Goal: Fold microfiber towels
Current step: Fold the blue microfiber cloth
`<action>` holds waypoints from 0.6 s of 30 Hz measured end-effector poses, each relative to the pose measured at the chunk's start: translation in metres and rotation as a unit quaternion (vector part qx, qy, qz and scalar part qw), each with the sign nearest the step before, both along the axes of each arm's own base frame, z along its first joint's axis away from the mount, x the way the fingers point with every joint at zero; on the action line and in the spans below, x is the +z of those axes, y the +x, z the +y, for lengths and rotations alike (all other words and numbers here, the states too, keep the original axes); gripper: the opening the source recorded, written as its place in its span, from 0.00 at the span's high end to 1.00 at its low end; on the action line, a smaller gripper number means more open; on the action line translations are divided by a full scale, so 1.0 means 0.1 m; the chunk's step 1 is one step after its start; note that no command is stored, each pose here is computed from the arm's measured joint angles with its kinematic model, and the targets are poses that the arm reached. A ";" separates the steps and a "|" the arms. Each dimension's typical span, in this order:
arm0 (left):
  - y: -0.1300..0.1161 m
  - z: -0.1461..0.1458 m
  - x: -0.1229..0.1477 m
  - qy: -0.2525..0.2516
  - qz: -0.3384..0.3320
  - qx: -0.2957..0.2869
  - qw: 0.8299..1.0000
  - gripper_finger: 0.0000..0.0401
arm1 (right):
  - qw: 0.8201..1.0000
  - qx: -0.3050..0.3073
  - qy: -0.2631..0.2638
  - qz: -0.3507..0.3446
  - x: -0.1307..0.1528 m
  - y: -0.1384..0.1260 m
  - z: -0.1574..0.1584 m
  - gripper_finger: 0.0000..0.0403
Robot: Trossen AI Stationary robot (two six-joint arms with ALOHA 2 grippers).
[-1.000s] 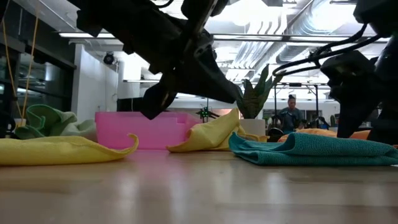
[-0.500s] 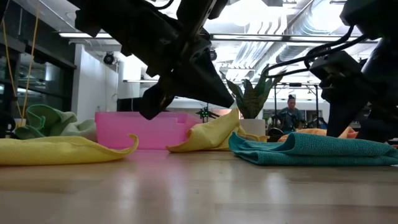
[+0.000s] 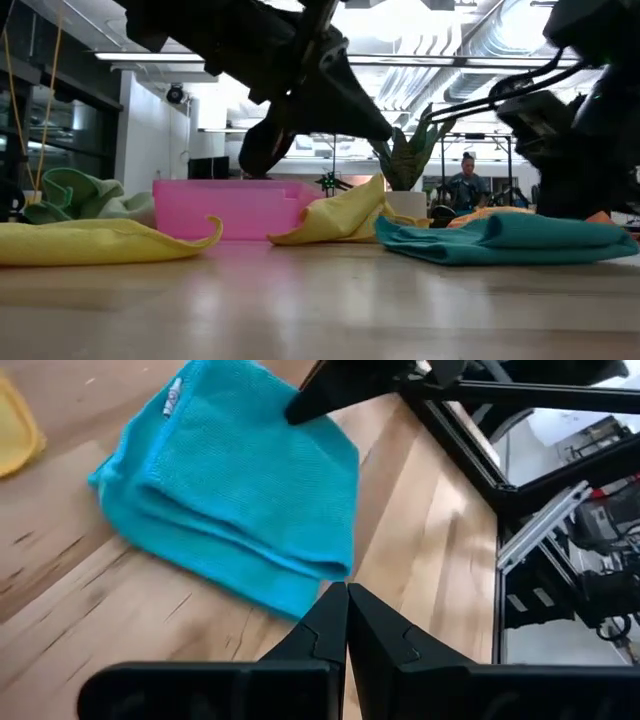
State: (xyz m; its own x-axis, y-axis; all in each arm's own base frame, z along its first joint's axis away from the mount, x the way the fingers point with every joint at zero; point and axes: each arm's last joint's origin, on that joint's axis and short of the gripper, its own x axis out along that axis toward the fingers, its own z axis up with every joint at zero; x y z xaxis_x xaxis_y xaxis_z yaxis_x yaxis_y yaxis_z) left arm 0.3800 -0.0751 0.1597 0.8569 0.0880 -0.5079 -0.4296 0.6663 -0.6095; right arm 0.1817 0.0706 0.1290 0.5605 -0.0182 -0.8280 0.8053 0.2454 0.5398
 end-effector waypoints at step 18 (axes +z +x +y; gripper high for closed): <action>0.01 0.02 0.01 0.025 -0.005 0.008 1.000 1.00 | 0.986 0.008 -0.061 0.154 0.76 -0.54 -0.17 1.00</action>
